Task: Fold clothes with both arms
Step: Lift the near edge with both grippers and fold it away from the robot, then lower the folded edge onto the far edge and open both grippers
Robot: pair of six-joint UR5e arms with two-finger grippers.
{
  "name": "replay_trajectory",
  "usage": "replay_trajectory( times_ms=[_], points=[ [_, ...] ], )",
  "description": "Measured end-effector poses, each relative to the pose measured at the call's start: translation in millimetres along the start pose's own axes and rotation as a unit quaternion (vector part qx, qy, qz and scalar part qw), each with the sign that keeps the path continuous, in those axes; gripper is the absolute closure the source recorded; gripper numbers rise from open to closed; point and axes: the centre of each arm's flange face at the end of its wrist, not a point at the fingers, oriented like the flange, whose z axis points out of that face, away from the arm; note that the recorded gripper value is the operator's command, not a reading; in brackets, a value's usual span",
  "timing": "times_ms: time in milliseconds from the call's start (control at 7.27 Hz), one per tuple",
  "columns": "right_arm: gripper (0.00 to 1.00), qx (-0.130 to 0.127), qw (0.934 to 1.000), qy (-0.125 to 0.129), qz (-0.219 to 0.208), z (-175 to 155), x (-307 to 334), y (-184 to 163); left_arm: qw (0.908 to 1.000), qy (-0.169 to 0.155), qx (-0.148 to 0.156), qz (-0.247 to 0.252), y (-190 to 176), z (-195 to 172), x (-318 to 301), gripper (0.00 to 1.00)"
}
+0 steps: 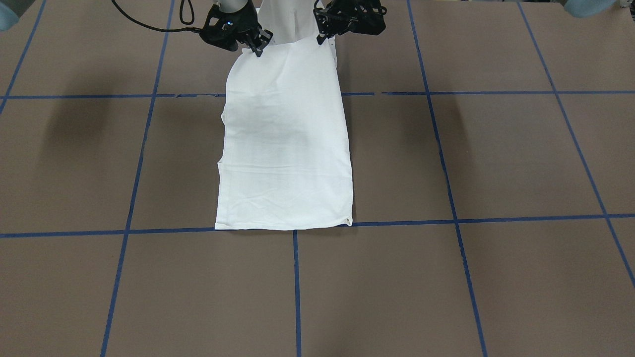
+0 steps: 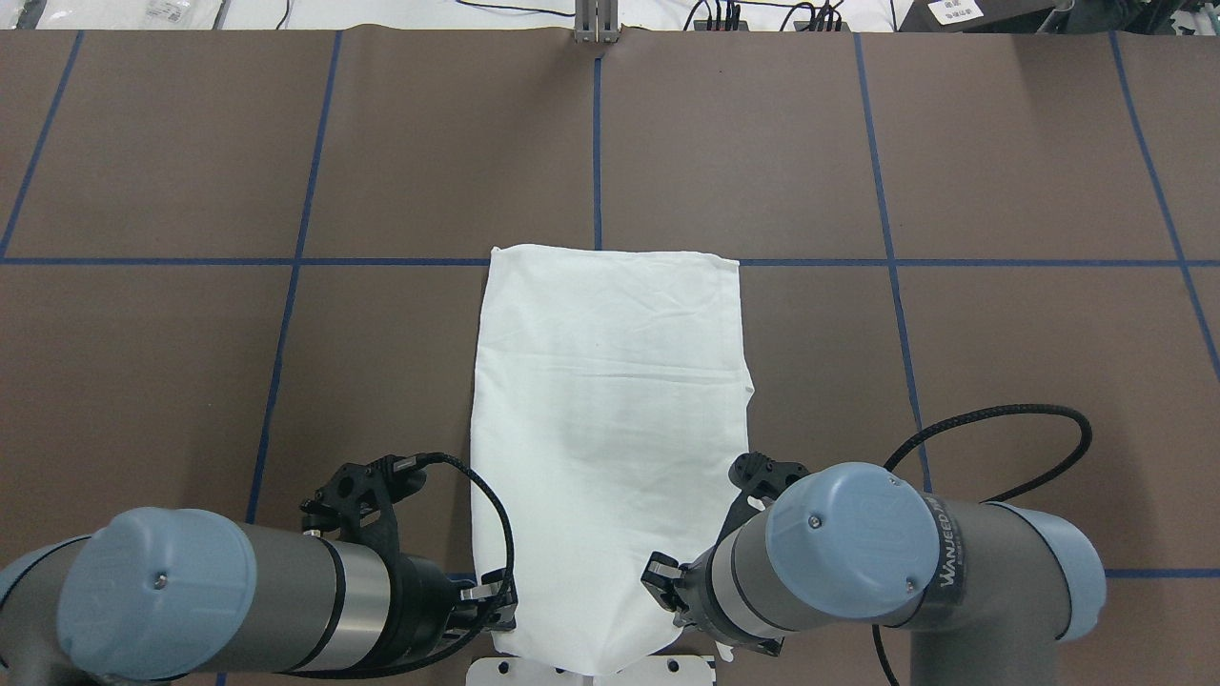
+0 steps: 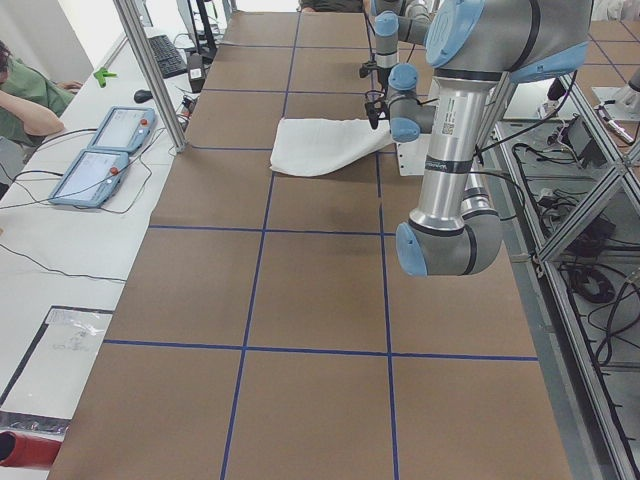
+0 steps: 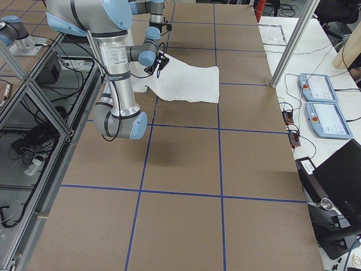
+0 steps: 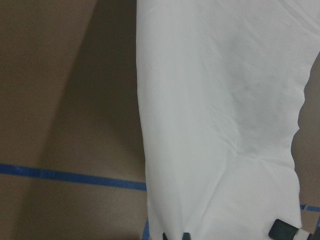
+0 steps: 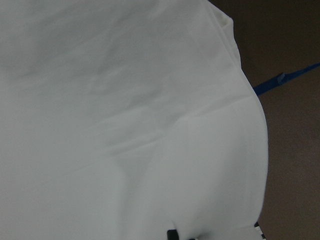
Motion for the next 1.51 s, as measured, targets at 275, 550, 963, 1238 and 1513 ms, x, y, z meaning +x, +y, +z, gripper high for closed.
replay_trajectory(
  times_ms=[275, 550, 963, 1238, 1513],
  points=[
    [1.00, 0.022, 0.9993, -0.030, -0.006, -28, -18, -30, 1.0000, -0.001, 0.000, 0.001, -3, -5, 3, 1.00],
    [1.00, 0.068, 0.9964, -0.042, -0.028, -41, -41, -81, 0.9986, 0.011, 0.051, 0.006, -58, -15, 20, 1.00],
    [1.00, 0.121, 0.9918, -0.033, -0.026, -40, -88, -155, 0.9920, 0.005, 0.126, -0.008, -173, -10, 52, 1.00],
    [1.00, 0.140, 0.9899, -0.020, -0.010, -33, -118, -193, 0.9889, 0.008, 0.147, -0.015, -222, 8, 52, 1.00],
    [1.00, 0.154, 0.9880, -0.007, 0.002, -29, -136, -224, 0.9875, 0.010, 0.156, -0.019, -251, 27, 46, 1.00]
  ],
)
